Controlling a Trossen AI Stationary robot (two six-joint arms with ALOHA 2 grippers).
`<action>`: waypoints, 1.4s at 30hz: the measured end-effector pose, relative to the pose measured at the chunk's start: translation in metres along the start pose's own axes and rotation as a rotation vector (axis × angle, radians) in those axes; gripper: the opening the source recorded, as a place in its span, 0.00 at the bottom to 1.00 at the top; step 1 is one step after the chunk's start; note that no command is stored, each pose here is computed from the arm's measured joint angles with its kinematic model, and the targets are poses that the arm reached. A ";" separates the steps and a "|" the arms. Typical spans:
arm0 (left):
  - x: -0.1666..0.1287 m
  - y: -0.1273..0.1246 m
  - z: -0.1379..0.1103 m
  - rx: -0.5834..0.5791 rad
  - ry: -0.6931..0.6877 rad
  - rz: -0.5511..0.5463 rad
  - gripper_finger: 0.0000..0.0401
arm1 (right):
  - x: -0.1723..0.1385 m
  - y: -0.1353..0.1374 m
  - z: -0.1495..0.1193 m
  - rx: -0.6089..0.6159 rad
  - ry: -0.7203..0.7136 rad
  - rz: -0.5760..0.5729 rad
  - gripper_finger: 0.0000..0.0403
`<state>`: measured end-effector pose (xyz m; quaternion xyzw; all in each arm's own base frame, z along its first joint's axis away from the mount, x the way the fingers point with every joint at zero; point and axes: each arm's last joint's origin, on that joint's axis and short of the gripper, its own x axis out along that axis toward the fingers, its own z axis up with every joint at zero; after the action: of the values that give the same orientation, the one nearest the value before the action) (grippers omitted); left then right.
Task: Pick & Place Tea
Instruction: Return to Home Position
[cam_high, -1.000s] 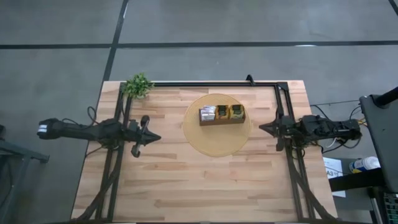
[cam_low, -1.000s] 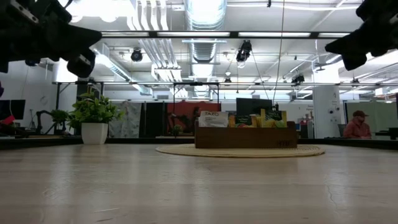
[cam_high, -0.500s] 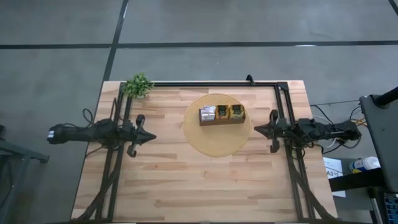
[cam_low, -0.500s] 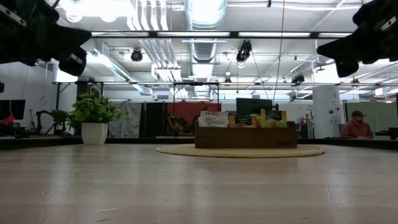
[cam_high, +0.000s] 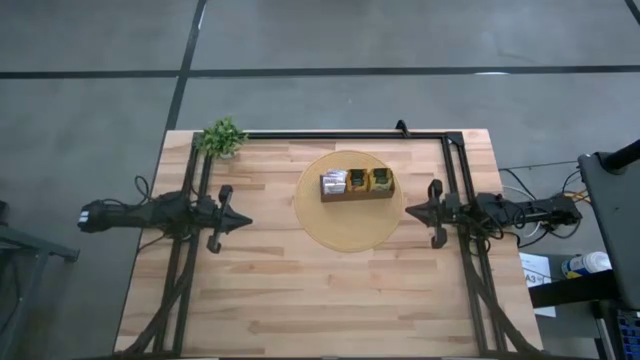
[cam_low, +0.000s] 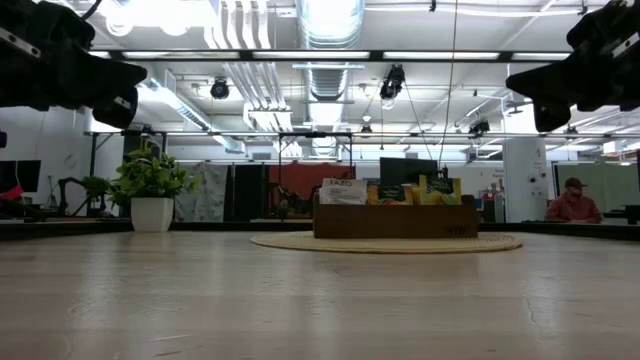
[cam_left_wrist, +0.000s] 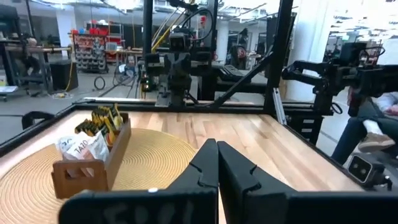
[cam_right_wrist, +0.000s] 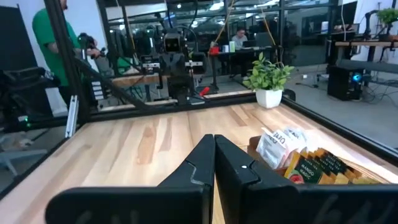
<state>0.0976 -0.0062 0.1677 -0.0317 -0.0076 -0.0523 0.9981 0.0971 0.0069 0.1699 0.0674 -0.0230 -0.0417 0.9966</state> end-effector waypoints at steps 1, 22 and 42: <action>0.000 0.000 0.000 0.005 0.001 0.000 0.00 | 0.000 0.000 0.000 -0.006 0.002 0.000 0.02; 0.000 0.000 -0.002 0.003 0.014 -0.002 0.00 | 0.000 0.000 0.000 -0.008 0.002 -0.003 0.02; 0.000 0.000 0.001 0.004 -0.005 -0.008 0.00 | 0.000 0.000 0.000 -0.009 0.002 -0.003 0.02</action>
<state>0.0977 -0.0065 0.1685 -0.0297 -0.0104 -0.0562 0.9979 0.0973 0.0069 0.1698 0.0632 -0.0215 -0.0434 0.9968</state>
